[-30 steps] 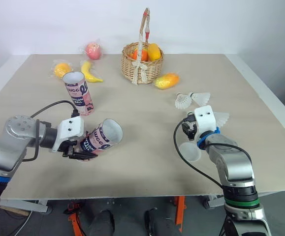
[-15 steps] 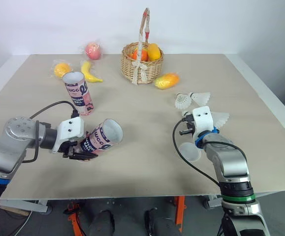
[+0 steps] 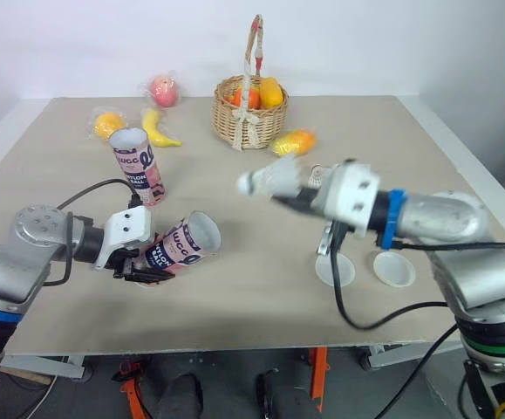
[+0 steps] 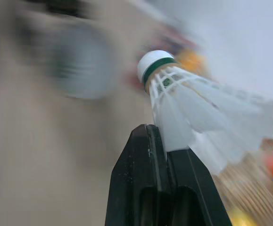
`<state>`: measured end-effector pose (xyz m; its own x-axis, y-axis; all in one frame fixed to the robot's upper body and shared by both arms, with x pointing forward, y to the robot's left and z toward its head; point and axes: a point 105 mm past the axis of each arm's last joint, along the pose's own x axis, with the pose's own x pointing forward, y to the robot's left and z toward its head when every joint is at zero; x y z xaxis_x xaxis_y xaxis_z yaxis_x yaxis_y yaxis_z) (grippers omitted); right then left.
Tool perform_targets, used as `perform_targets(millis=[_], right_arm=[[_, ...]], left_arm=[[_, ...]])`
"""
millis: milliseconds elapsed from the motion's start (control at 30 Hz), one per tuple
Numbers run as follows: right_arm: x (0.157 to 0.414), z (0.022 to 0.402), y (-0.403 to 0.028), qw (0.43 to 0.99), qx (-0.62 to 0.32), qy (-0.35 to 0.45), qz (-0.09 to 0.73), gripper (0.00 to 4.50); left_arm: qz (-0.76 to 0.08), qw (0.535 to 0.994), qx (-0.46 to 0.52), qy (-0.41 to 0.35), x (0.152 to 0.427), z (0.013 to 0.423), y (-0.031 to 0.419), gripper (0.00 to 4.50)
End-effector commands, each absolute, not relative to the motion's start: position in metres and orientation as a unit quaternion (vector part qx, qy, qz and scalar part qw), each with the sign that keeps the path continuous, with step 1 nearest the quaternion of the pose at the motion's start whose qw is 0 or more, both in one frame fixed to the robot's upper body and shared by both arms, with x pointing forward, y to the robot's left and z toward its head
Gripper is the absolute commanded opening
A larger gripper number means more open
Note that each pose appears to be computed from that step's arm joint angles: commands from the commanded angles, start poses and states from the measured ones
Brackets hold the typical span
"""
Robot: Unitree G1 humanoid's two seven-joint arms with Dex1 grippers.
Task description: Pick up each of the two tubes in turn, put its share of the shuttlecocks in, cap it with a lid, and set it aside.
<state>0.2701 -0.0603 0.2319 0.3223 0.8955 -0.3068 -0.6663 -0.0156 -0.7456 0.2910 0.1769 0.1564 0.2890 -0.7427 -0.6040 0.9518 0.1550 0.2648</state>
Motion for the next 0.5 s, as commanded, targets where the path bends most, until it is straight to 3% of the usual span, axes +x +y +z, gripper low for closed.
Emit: perform_targets(millis=[33,300,433,500], right_arm=[[0.271,0.231,-0.046,0.61,-0.486,-0.151,0.607,0.12],[0.287,0.233,-0.014,0.537,-0.527,-0.188,0.632,0.12],[0.288,0.235,-0.002,0.528,-0.513,-0.192,0.649,0.12],[0.289,0.236,-0.001,0.529,-0.504,-0.184,0.658,0.76]], left_arm=[[-0.571,0.738,0.318,0.167,0.294,0.158,0.176,3.2],[-0.565,0.742,0.319,0.166,0.29,0.161,0.178,3.2],[-0.561,0.745,0.319,0.166,0.289,0.161,0.179,3.2],[-0.56,0.747,0.318,0.165,0.289,0.162,0.18,3.2]])
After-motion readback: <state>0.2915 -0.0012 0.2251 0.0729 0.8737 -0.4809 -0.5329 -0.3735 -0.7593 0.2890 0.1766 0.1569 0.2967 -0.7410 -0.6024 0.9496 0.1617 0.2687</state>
